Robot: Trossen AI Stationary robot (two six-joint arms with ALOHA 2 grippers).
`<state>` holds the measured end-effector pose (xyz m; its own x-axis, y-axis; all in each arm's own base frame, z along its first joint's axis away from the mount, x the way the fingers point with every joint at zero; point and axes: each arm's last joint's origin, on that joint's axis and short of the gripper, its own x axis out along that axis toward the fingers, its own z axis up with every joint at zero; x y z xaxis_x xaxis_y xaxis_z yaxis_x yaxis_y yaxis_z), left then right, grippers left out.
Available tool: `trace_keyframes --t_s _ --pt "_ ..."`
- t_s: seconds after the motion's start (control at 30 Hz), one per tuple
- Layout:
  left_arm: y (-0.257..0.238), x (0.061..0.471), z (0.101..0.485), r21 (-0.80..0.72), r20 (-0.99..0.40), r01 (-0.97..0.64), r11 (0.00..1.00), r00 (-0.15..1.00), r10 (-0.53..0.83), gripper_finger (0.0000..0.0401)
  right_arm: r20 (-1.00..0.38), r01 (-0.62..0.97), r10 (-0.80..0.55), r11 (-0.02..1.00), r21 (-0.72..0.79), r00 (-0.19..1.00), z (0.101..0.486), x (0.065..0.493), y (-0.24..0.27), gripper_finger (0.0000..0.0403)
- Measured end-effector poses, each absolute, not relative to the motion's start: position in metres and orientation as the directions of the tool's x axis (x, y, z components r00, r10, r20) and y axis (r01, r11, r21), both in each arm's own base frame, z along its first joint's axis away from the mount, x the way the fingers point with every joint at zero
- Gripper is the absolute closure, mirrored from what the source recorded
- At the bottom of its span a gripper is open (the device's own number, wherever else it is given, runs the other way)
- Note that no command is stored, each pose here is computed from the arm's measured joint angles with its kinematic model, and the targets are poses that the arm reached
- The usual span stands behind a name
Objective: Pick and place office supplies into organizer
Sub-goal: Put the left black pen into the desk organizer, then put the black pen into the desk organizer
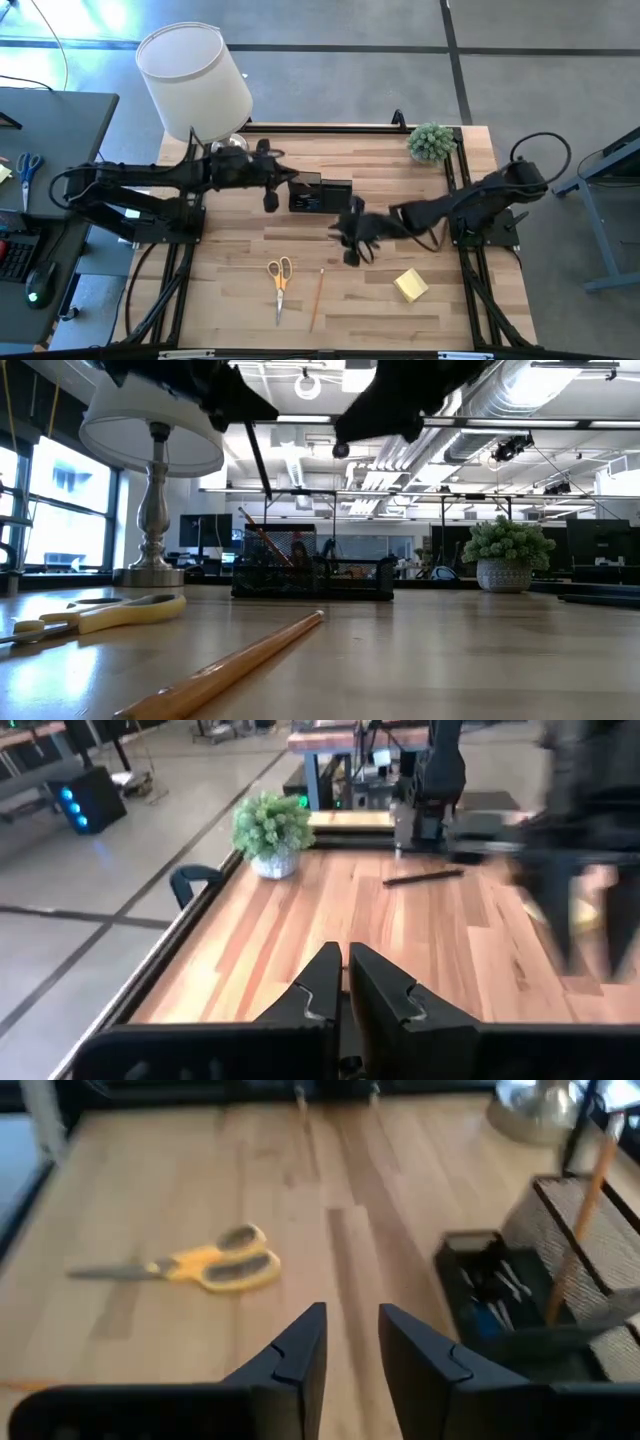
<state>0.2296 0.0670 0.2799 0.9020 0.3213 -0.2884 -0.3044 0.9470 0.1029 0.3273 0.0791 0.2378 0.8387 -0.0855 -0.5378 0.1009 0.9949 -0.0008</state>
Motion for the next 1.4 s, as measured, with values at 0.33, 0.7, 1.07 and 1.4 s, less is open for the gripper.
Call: trace_keyframes --t_s 0.33,0.7,1.07,1.4 --pt "0.096 0.218 0.268 0.082 -0.236 -0.329 0.941 0.910 0.339 0.0398 -0.462 0.184 -0.183 0.982 -0.044 0.868 0.240 0.303 0.142 0.0324" --pt "0.112 0.239 0.236 0.061 -0.326 -0.342 0.938 0.881 0.343 0.0394 -0.412 0.274 -0.265 0.961 -0.038 0.872 0.240 0.285 0.168 0.0324" --pt "0.116 0.245 0.232 0.014 -0.344 -0.370 0.929 0.871 0.351 0.0381 -0.409 0.295 -0.292 0.954 -0.058 0.864 0.238 0.280 0.172 0.0324" --pt "0.116 0.244 0.229 -0.017 -0.373 -0.407 0.913 0.850 0.372 0.0276 -0.423 0.306 -0.299 0.951 -0.053 0.855 0.236 0.279 0.171 0.0325"
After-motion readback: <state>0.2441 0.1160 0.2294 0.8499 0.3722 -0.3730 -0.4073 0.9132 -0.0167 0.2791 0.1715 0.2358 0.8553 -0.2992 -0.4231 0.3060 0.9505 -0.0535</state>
